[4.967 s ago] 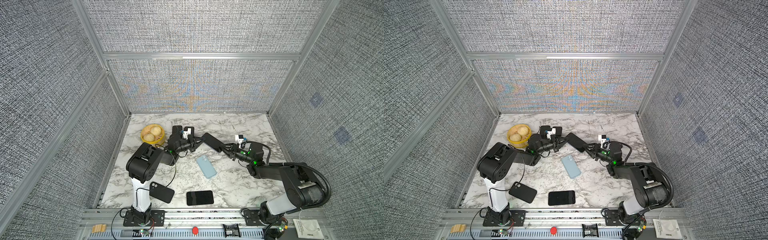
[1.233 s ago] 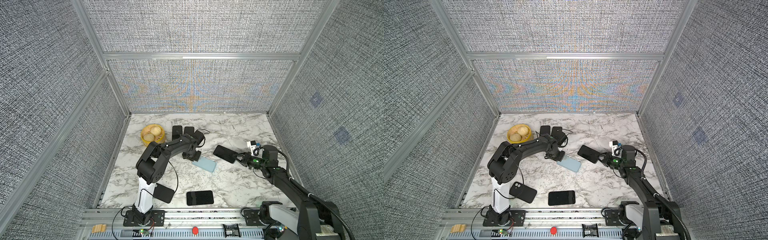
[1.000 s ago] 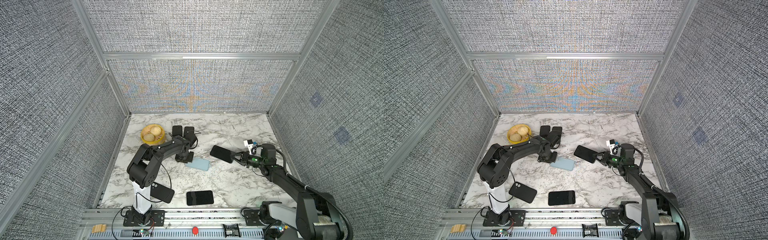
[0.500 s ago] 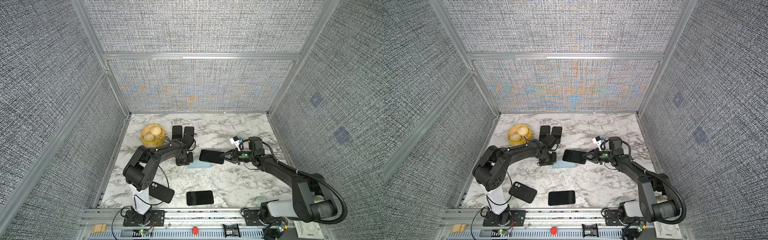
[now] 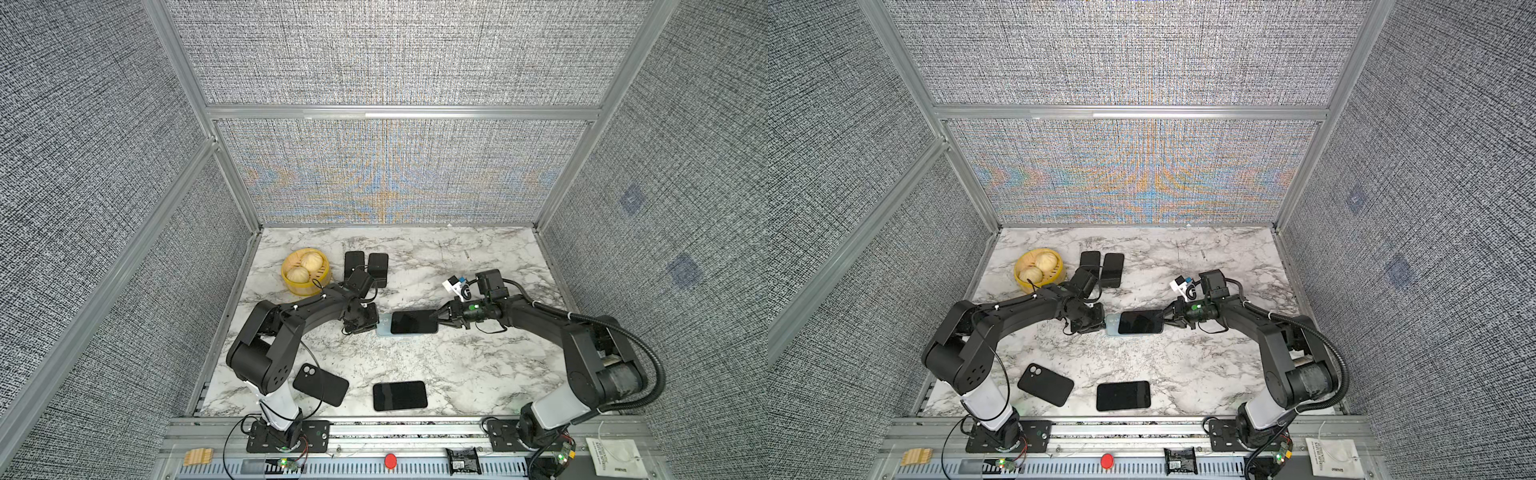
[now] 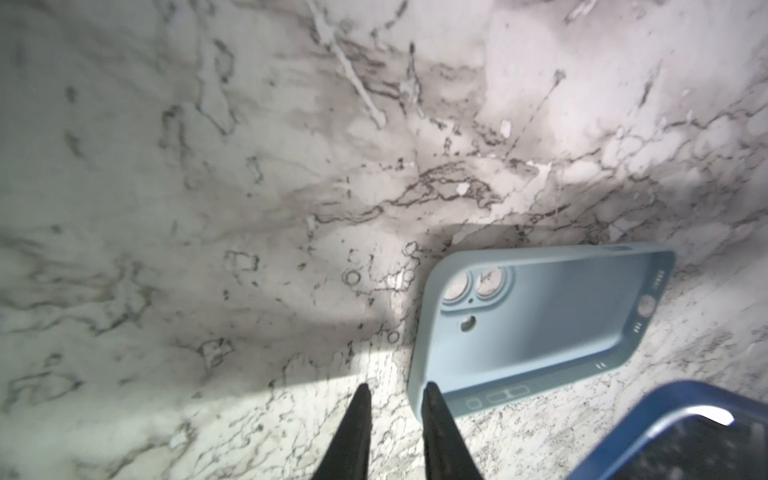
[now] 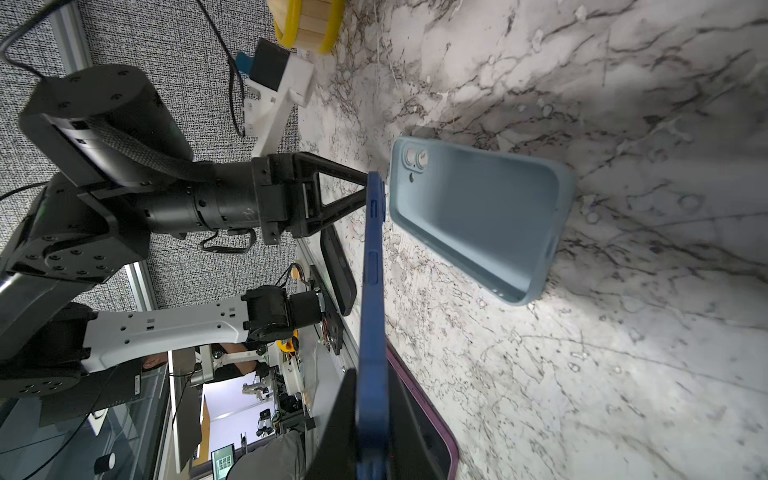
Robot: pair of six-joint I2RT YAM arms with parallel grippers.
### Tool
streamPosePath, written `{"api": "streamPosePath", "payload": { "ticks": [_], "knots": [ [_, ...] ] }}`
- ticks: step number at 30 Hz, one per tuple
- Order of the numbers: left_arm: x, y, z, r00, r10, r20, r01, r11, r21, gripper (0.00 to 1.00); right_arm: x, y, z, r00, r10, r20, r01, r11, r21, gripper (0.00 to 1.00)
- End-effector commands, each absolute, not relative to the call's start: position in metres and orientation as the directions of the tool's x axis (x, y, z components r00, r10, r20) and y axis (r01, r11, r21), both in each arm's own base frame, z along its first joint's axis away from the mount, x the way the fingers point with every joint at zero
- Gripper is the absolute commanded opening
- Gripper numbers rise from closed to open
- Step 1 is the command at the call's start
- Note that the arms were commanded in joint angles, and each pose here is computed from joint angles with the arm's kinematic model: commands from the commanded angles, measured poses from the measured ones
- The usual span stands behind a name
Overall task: Put the phone into the phone case
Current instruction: 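Lower the black phone with the right gripper onto the case held by left, then press the phone edge into the case with the right gripper while left holds the case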
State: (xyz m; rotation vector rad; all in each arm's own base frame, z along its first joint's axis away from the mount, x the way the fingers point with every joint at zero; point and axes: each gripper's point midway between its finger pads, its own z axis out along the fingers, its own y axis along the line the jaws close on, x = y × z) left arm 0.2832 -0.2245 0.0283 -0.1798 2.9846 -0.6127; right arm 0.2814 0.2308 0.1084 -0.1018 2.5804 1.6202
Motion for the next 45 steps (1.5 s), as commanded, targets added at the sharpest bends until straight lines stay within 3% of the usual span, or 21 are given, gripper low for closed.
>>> {"api": "streamPosePath", "payload": {
  "ticks": [1,5,17,45],
  "knots": [
    [0.292,-0.238,0.037,-0.990,-0.109,-0.086,-0.055,0.876,-0.479,0.25,0.283,0.235,0.109,-0.995,-0.035,-0.093,-0.099,0.407,0.908,0.00],
    [0.298,-0.242,0.043,-0.990,-0.107,-0.097,-0.042,0.856,-0.516,0.34,0.291,0.240,0.105,-0.996,-0.044,-0.072,-0.084,0.405,0.910,0.00],
    [0.306,-0.241,0.039,-0.987,-0.137,-0.079,-0.066,0.810,-0.582,0.39,0.295,0.252,0.090,-0.996,-0.087,-0.023,-0.058,0.429,0.901,0.00],
    [0.297,-0.242,0.029,-0.987,-0.152,-0.043,-0.095,0.788,-0.608,0.40,0.305,0.256,0.059,-0.994,-0.106,0.010,-0.047,0.520,0.853,0.00]
  ]
}}
